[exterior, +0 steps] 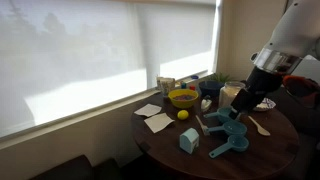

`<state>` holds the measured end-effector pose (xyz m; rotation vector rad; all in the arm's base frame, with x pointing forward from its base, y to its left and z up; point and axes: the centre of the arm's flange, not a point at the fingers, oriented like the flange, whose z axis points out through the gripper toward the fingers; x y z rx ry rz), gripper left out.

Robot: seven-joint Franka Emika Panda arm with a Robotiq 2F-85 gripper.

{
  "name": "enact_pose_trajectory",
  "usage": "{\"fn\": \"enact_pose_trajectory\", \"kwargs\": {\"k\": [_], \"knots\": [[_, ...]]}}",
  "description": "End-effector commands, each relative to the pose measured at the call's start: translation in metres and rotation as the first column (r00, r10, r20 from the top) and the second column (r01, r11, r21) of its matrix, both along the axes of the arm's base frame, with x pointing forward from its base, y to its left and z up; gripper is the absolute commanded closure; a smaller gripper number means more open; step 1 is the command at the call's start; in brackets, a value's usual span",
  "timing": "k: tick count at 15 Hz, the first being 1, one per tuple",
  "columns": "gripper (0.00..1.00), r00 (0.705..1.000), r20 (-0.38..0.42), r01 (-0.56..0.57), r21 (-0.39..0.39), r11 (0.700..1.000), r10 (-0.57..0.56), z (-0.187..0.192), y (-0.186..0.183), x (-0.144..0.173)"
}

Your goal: Put the middle blue ladle in the blue ladle on the right and then pick up the smaller ladle on the left and put it in the blue ladle on the right

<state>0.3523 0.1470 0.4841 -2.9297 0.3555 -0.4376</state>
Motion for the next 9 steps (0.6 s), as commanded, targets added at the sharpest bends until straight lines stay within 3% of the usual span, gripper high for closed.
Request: {"fn": "enact_pose_trajectory", "kwargs": {"k": [1,5,8,9], "knots": [[0.0,1.0,0.0,0.0,0.0,1.0,0.0,0.0,0.0,0.0],[0.0,1.0,0.0,0.0,0.0,1.0,0.0,0.0,0.0,0.0],[0.0,0.992,-0.107,0.063,-0.002,0.998,-0.063,-0.013,-0.005,0.007],[0.0,0.992,-0.122,0.035,-0.013,0.999,-0.036,-0.018,-0.007,0.006]]}}
